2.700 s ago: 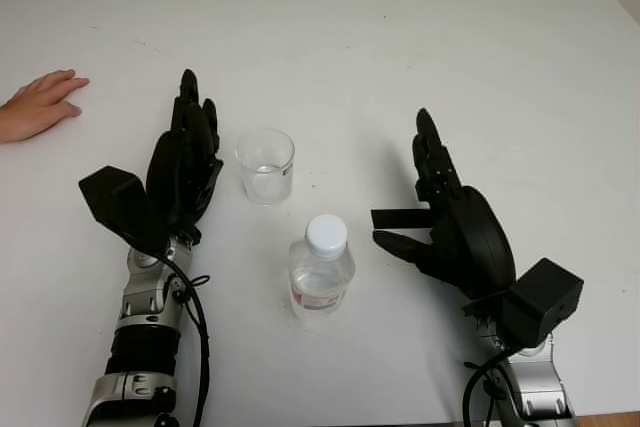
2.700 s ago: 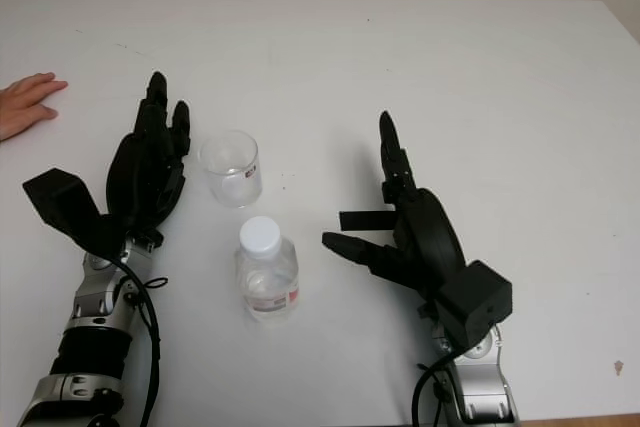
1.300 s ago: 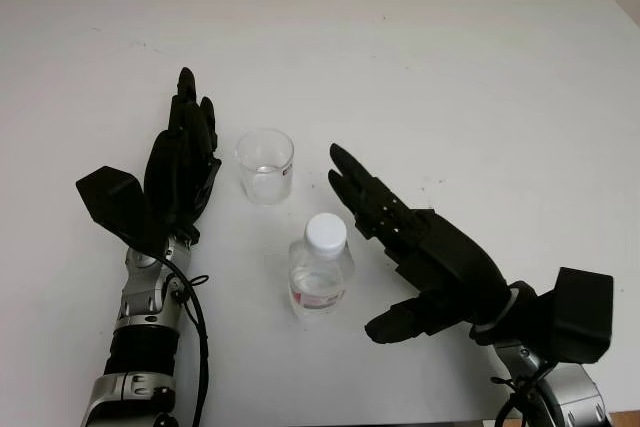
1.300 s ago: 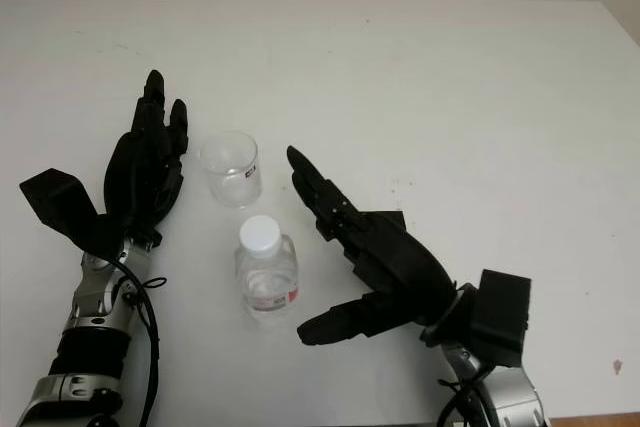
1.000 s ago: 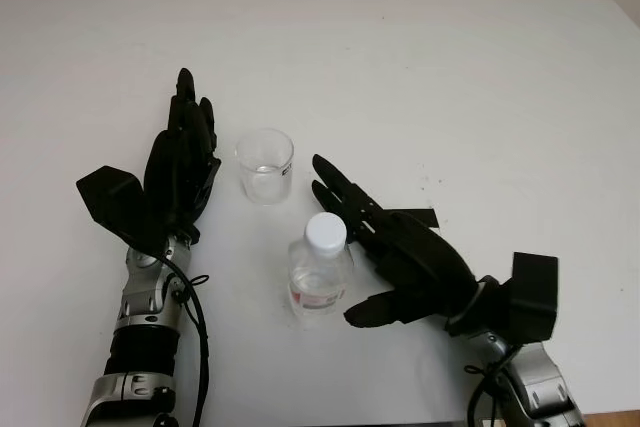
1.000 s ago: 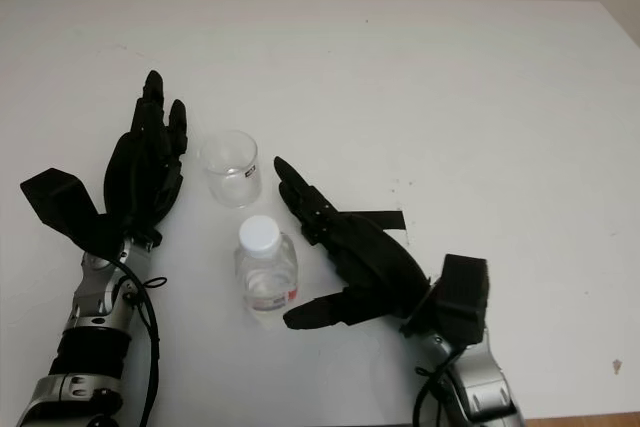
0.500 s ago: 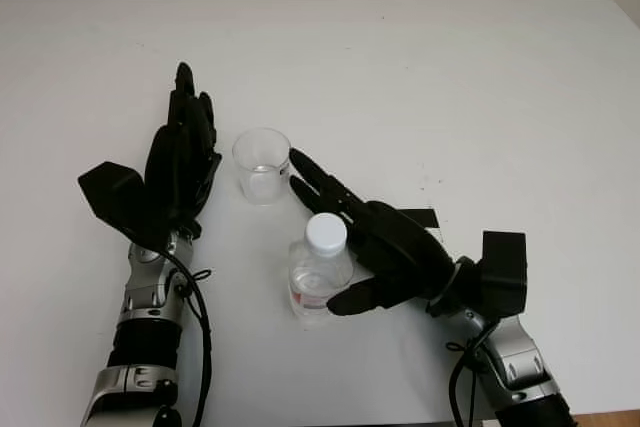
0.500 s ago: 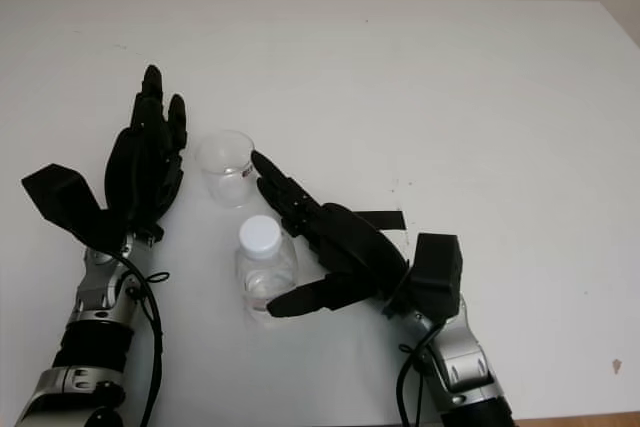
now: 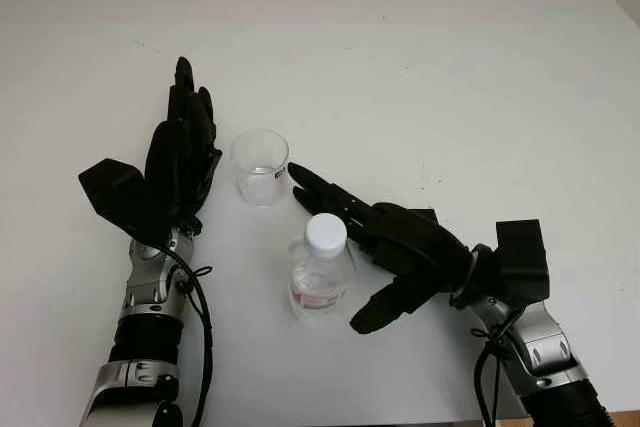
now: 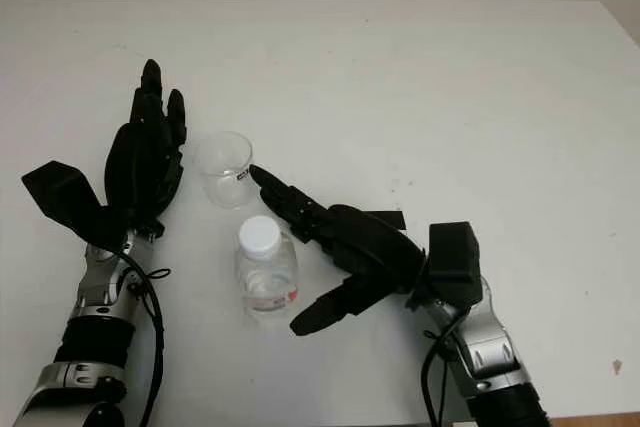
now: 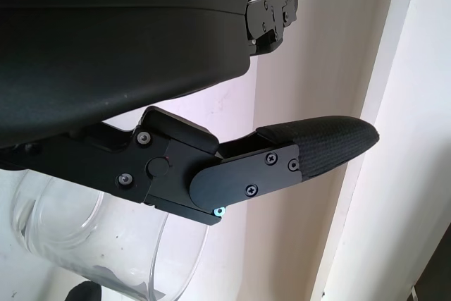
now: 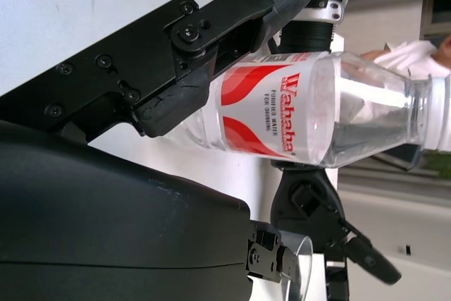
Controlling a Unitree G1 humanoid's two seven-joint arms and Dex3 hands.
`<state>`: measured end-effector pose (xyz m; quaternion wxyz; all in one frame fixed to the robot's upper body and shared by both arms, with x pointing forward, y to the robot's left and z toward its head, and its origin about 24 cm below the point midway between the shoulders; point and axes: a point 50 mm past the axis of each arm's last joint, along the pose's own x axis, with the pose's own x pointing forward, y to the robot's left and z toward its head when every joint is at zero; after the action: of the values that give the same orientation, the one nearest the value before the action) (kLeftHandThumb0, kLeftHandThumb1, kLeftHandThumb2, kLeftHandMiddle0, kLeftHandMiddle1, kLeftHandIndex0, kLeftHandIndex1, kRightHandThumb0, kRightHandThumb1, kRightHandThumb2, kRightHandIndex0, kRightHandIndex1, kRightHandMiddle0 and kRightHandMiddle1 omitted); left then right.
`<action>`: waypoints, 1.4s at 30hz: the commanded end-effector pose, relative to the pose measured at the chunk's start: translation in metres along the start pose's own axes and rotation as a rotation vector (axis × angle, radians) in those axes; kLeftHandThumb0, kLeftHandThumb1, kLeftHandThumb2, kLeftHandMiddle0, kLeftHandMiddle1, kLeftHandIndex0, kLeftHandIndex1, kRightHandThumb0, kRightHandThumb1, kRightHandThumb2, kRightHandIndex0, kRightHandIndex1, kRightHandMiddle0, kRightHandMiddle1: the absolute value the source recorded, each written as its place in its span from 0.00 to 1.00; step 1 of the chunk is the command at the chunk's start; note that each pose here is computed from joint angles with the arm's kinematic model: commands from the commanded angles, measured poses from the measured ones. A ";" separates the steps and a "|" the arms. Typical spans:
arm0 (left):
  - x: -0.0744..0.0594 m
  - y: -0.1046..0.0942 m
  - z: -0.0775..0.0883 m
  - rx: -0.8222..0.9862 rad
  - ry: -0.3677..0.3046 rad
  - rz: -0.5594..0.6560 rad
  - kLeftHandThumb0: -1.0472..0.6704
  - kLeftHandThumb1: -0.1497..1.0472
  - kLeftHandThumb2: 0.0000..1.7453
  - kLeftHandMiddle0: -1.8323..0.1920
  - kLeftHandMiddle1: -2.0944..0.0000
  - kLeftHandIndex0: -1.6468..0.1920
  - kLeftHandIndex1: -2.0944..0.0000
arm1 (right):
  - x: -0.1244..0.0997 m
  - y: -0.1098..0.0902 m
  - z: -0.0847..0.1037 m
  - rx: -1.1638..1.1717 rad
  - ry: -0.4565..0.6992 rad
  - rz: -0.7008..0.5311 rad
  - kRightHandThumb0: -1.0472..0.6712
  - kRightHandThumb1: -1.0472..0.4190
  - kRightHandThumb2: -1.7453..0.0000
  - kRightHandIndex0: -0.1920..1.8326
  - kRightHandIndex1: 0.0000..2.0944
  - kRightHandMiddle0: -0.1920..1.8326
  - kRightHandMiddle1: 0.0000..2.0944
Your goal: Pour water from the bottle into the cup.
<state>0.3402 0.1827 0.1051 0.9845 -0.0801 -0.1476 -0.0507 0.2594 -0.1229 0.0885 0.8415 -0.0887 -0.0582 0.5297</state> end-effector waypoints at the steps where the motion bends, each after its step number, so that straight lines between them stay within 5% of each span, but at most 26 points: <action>1: 0.002 0.001 0.004 0.017 -0.017 -0.001 0.13 1.00 0.40 1.00 0.98 1.00 0.99 | -0.001 -0.002 0.001 -0.010 -0.008 0.006 0.01 0.17 0.97 0.02 0.02 0.05 0.03; 21: 0.001 0.001 0.003 0.001 -0.010 -0.010 0.13 1.00 0.40 1.00 0.99 1.00 1.00 | 0.017 0.006 -0.009 0.111 -0.005 0.094 0.04 0.19 0.97 0.06 0.04 0.09 0.04; 29: 0.000 0.002 0.004 0.002 -0.017 -0.005 0.13 1.00 0.40 0.99 0.98 1.00 0.99 | 0.038 0.011 -0.010 0.068 -0.030 0.183 0.09 0.19 0.97 0.28 0.14 0.26 0.13; 32: 0.000 0.002 0.004 0.001 -0.020 -0.009 0.13 1.00 0.40 0.99 0.98 1.00 0.99 | 0.043 0.013 -0.008 0.037 -0.033 0.229 0.16 0.19 0.97 0.37 0.23 0.31 0.26; 33: 0.000 0.002 0.004 0.002 -0.020 -0.011 0.14 1.00 0.40 1.00 0.98 1.00 0.99 | 0.044 0.014 -0.008 0.035 -0.036 0.242 0.22 0.19 0.97 0.40 0.34 0.34 0.43; 36: 0.000 0.002 0.004 -0.001 -0.021 -0.008 0.14 1.00 0.40 1.00 0.98 1.00 0.99 | 0.046 0.017 -0.007 0.038 -0.035 0.280 0.30 0.21 0.97 0.47 0.53 0.41 0.68; 39: 0.000 0.002 0.004 -0.003 -0.021 -0.004 0.14 1.00 0.40 0.99 0.97 1.00 0.99 | 0.045 0.020 -0.004 -0.010 -0.024 0.285 0.34 0.21 0.97 0.57 0.91 0.48 0.92; 42: -0.001 0.002 0.004 0.002 -0.021 -0.002 0.14 1.00 0.40 0.99 0.97 1.00 0.99 | 0.043 0.021 -0.001 -0.040 -0.037 0.207 0.43 0.17 0.95 0.75 0.99 0.66 0.99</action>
<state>0.3400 0.1834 0.1058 0.9838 -0.0828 -0.1498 -0.0538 0.2627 -0.0747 0.0807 0.7750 -0.0990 -0.0598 0.6213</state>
